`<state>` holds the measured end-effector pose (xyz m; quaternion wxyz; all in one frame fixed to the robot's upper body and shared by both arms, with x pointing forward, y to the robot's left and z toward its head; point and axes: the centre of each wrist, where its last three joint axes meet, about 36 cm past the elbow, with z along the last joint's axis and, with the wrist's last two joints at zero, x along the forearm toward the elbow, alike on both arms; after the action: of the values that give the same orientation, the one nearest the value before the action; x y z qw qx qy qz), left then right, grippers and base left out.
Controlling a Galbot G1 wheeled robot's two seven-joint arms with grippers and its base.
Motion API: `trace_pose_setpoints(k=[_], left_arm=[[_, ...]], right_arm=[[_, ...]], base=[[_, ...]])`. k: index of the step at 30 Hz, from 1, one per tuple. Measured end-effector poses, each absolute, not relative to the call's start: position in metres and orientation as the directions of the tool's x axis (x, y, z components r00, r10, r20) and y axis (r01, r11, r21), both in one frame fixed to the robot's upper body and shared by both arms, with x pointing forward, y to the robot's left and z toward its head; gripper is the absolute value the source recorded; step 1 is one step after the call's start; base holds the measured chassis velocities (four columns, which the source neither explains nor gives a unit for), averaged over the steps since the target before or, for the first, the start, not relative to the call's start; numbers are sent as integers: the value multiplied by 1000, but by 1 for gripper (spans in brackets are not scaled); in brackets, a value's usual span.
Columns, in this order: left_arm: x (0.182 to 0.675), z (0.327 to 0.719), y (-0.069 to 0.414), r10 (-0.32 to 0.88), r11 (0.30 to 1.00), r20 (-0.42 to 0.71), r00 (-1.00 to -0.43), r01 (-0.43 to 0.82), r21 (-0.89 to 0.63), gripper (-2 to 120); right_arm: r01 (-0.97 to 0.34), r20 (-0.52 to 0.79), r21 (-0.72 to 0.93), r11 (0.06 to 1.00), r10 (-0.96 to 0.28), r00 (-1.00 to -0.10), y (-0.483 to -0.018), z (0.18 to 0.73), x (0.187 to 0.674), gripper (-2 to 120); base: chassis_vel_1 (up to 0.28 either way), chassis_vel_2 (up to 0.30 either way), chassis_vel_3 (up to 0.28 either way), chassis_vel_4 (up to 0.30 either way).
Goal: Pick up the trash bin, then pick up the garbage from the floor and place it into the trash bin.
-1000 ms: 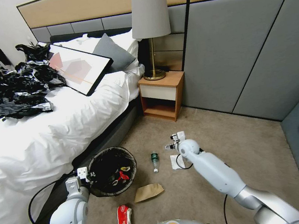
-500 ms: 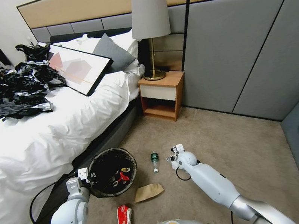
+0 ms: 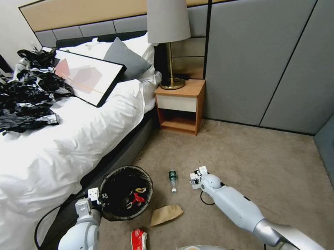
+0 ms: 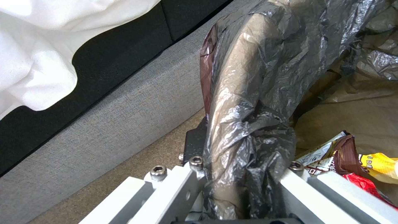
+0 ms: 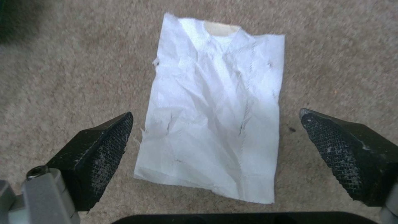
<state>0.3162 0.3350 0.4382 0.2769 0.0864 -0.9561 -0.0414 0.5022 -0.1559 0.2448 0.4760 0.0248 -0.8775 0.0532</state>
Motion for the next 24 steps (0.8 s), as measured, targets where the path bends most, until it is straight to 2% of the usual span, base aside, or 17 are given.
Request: trace_pose_setpoints(k=[24], left_arm=[[316,439,336,-186,982,521,-833,-137,131,0]], right_arm=[[-85,851,-94,992,36,-524,-162,225,499,100]], base=[[0,0,0,0]])
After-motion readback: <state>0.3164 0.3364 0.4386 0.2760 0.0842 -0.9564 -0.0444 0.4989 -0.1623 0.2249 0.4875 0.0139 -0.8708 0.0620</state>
